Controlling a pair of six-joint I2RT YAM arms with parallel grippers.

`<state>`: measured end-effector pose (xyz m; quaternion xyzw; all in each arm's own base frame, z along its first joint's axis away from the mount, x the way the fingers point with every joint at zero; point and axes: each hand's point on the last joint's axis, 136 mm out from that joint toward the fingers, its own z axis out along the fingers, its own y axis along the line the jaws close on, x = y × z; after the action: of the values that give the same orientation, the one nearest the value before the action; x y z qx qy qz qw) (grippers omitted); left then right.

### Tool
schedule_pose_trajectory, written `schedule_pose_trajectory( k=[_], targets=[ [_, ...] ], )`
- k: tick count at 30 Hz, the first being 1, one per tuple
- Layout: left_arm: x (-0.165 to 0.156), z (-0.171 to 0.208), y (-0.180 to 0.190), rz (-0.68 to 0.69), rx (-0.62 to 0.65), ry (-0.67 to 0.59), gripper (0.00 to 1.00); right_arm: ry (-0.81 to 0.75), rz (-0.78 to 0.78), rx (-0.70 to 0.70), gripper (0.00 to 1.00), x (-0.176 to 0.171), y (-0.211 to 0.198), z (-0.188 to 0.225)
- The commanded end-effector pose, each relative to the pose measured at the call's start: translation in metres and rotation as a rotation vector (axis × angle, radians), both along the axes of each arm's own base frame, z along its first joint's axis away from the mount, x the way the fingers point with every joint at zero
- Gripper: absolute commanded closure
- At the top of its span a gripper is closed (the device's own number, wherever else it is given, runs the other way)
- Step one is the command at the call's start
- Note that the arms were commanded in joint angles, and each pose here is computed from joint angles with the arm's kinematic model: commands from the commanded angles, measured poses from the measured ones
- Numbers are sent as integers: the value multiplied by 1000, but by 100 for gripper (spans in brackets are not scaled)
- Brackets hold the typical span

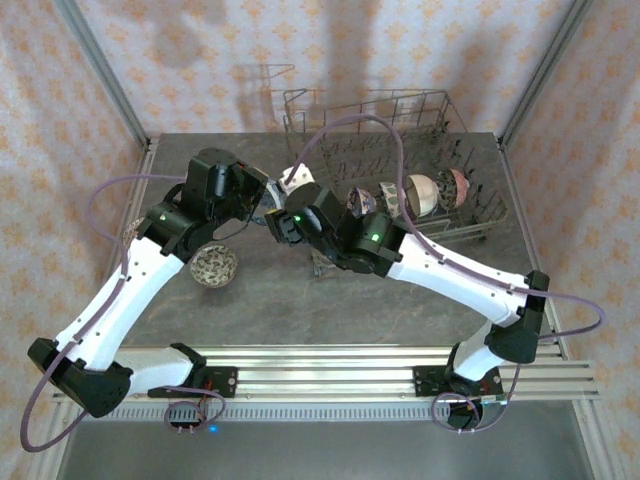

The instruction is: Load the bowls into the dish rack

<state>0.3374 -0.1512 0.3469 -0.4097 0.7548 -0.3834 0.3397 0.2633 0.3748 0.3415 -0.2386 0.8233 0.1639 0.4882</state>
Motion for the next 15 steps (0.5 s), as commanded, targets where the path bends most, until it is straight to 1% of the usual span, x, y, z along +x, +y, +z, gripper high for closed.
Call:
schedule_pose_trajectory(
  k=[1,8,11,15],
  targets=[
    [6,39,-1,27,-55,-105,100,-35,-77,14,41,13,3,-2],
    [3,40,0,35,-70,-104,100,-67,-216,29,46,32,-1,-13],
    [3,41,0,38,-74,-105,100,-79,-271,36,52,38,-3,-16],
    [2,36,0,44,-78,-93,100,-92,-294,81,56,42,-1,-19]
  ],
)
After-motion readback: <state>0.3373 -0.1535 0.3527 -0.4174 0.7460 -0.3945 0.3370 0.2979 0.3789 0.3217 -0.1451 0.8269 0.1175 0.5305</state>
